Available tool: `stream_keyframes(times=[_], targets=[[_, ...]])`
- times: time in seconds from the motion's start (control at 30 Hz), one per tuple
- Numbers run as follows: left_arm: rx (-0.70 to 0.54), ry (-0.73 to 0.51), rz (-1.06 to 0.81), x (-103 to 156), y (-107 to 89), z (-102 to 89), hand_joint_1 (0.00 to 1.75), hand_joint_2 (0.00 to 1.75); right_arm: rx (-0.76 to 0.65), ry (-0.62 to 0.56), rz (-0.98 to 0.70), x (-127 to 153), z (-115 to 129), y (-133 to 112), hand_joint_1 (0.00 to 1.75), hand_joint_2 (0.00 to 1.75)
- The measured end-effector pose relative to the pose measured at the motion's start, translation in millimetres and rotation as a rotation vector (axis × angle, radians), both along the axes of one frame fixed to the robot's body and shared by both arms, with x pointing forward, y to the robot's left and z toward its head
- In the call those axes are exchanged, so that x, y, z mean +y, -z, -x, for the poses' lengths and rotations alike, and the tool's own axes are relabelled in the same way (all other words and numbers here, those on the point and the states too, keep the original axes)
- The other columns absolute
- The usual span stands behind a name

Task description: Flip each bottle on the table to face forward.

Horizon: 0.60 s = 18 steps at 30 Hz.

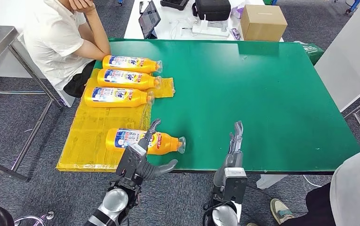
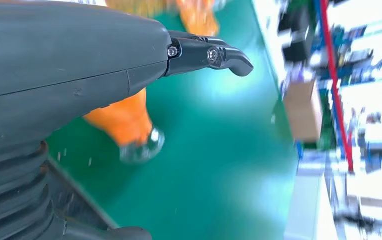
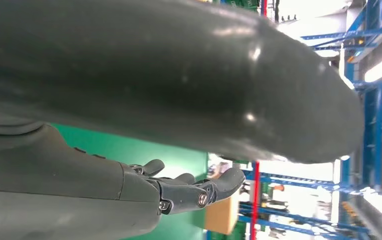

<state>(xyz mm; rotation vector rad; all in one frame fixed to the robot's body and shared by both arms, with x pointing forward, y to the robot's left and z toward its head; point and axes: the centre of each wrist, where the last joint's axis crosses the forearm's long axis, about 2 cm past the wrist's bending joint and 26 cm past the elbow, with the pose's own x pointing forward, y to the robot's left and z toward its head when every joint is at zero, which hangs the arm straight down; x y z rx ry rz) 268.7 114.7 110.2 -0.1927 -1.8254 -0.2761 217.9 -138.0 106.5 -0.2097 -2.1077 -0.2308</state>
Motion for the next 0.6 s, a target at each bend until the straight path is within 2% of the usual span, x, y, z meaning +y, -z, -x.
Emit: stream_keyframes(times=[0.27,0.6], targets=[[-0.016,-0.082,0.035,-0.2,-0.3,20.7,0.0,1.75,0.067,0.164,0.029,-4.1,-3.6,9.5,0.0,0.0],[-0.015,-0.087,0.05,-0.2,-1.0,27.2,0.0,1.75,0.124,0.218,0.011,-5.3,-3.5,17.7,0.0,0.0]])
